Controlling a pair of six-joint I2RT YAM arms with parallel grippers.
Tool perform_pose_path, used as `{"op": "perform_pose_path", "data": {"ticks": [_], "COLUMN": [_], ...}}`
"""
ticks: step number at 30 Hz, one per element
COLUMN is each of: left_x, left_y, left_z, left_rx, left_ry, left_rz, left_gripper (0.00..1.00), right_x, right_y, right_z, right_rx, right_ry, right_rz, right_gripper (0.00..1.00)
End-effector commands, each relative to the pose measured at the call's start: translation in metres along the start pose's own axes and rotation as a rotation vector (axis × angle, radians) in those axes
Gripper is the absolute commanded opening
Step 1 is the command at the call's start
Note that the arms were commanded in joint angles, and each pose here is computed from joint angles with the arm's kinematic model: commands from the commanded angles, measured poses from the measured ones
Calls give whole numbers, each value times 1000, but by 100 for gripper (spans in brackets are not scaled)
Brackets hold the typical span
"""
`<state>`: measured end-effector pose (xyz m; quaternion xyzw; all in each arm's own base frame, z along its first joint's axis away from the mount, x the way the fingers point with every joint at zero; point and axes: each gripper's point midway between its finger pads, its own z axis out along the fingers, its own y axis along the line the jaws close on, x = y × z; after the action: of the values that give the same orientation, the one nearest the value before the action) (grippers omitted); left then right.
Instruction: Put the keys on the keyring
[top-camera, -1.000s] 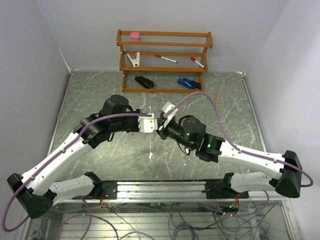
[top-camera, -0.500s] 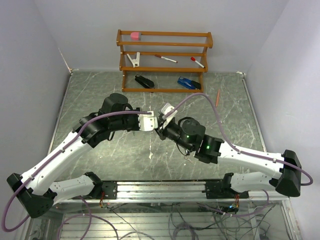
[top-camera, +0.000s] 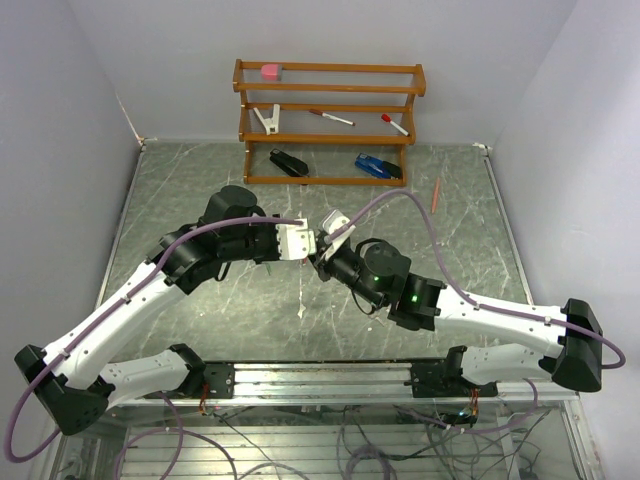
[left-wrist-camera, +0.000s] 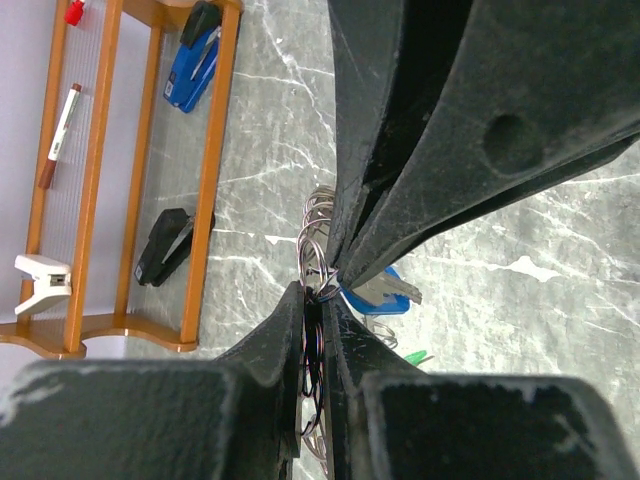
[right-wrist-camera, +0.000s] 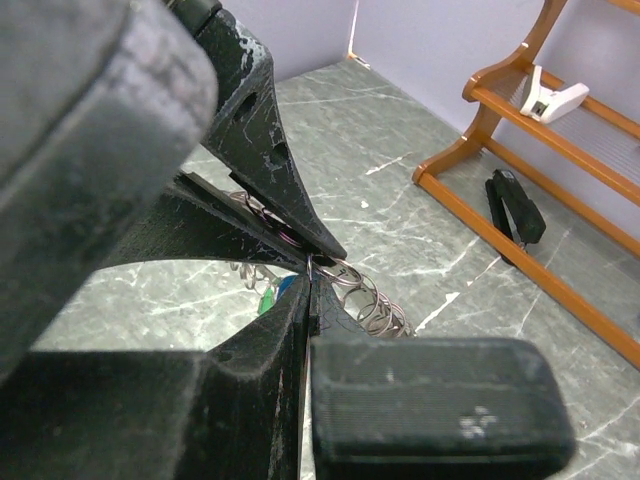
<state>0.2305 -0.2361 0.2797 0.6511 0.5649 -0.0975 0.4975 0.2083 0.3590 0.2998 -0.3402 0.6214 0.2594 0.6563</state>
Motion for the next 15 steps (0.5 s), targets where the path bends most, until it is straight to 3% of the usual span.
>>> {"op": "perform_pose_path", "data": {"ticks": [1, 15], "left_x": [-20, -25], "left_y": [11, 5], "left_z": [-9, -12], "left_rx": [-24, 2], "left_ry": [-62, -83], "left_rz": [-3, -15], "left_gripper": [7, 7], "right_x": [-10, -12], "right_y": [-5, -15], "right_z": [-2, -8], "right_rx": [28, 80], "right_ry": [-40, -55], "right_rz": [3, 20], "right_gripper": [0, 0]}}
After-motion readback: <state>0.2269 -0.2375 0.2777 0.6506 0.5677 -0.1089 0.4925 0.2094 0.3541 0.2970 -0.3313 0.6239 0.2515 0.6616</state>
